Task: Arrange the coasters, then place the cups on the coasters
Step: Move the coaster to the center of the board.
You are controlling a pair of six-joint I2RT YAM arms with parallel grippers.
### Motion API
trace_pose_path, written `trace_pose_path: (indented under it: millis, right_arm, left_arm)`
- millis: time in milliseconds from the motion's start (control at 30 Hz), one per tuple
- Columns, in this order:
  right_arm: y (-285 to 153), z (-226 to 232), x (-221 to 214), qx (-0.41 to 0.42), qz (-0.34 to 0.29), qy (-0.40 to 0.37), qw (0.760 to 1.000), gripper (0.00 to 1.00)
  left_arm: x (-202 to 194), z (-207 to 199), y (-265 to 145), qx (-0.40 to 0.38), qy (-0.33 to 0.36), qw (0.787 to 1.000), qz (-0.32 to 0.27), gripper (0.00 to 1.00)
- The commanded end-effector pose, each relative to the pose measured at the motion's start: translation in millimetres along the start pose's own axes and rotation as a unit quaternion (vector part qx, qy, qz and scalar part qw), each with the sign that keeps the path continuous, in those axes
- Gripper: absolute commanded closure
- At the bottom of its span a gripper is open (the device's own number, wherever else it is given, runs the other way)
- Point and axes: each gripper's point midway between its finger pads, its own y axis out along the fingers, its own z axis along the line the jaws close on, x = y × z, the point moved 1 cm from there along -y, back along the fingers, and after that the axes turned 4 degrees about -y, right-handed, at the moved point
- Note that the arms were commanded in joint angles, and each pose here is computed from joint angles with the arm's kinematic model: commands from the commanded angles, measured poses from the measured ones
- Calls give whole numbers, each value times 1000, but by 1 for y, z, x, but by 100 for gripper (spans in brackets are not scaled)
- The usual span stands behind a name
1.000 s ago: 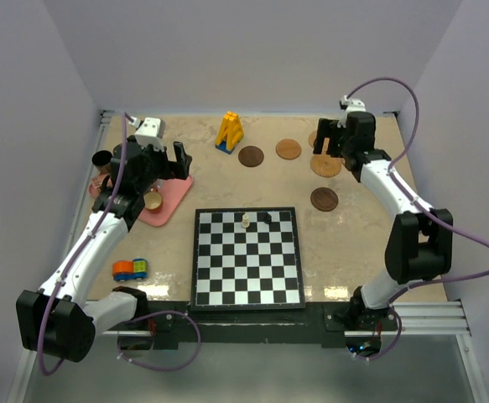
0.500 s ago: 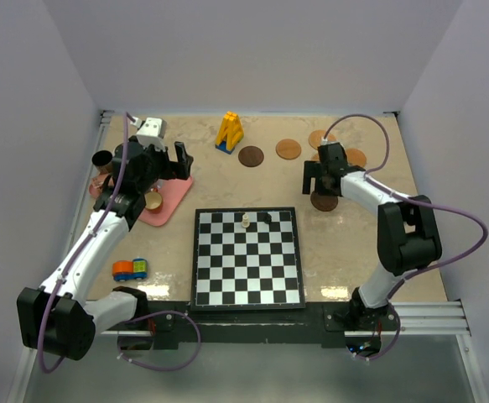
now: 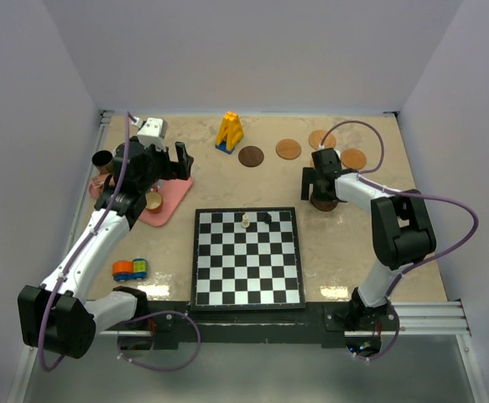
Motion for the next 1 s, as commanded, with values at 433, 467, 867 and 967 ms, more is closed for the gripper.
trace_pose_path:
  millis: [433,467,867,967]
  right_arm:
    - [17,-14,-11,-18,20,36,999,12]
    - [19,-17,-11,-20,21,39,999,12]
    - [34,-24,1,-31,4,46,998,21]
    - [39,-28,1,-40,3,48,998,22]
  left_arm:
    - [12,-6,-4,-6,-5,1000,-26,0]
    - [13,-6,-4,-7,-5,1000,-27,0]
    - [14,-5,-5,-3,-4,1000,-30,0]
    - [13,-4,-5,-2,-4,1000,-29,0]
